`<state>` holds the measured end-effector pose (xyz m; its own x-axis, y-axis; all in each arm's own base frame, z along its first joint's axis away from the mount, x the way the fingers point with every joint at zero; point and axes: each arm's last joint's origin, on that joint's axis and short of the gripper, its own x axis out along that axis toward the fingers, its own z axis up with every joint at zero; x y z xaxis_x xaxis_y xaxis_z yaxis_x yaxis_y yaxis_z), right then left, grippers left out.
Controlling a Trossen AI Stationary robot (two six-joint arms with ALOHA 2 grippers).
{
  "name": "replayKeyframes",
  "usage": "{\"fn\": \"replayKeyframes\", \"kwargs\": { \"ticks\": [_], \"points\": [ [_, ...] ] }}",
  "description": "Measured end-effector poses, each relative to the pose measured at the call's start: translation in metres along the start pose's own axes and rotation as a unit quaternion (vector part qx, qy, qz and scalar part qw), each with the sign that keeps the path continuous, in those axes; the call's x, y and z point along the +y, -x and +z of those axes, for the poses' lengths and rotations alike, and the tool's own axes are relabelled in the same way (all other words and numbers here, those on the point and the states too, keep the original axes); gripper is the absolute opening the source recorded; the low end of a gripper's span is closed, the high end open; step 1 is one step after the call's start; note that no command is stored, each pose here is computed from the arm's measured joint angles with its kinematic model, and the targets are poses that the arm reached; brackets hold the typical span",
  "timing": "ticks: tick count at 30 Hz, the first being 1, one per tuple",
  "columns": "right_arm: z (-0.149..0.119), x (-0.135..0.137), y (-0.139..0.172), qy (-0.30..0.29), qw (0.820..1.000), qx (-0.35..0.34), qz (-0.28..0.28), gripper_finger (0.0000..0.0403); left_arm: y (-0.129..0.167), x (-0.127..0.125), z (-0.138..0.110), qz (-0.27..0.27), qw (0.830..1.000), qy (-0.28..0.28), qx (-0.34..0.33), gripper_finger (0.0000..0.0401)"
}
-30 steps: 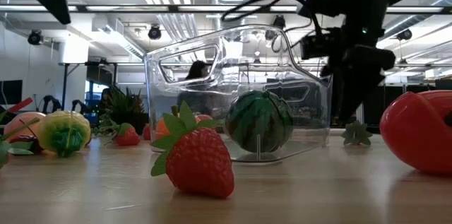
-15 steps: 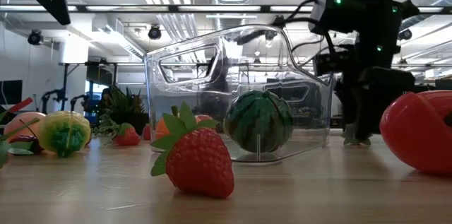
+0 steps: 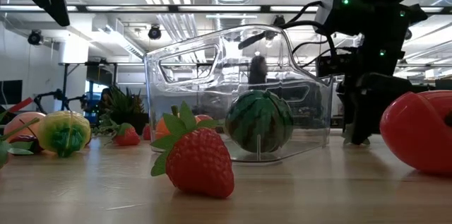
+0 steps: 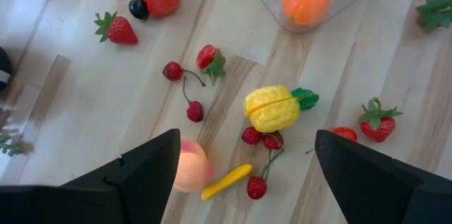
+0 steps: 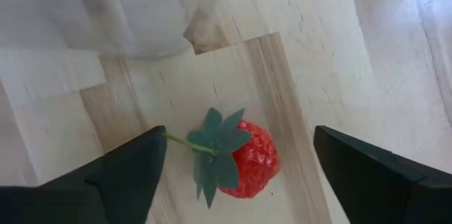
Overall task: Pick and placing Produce into tupperware
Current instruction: Put the red strawberry into the transparent bin
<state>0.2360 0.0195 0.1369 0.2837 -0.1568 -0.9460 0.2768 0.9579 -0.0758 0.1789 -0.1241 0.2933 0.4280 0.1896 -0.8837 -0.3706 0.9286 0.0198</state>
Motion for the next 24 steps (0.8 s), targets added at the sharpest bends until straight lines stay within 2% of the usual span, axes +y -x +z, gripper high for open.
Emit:
{"fn": "replayKeyframes", "kwargs": {
  "ticks": [10,18,24],
  "points": [
    [-0.002,0.000,-0.001,-0.004,1.000,0.001,0.001,0.0226,0.000,0.000,0.000,0.000,1.000,-0.001,0.000,0.0312],
    [-0.004,-0.001,0.002,-0.024,1.000,0.006,0.004,0.0179,0.000,0.000,0.000,0.001,1.000,-0.002,0.001,0.0312],
    [-0.003,-0.004,0.017,-0.042,0.999,-0.010,-0.005,0.0152,0.000,0.002,-0.001,0.012,1.000,-0.007,0.005,0.0312]
  ]
}}
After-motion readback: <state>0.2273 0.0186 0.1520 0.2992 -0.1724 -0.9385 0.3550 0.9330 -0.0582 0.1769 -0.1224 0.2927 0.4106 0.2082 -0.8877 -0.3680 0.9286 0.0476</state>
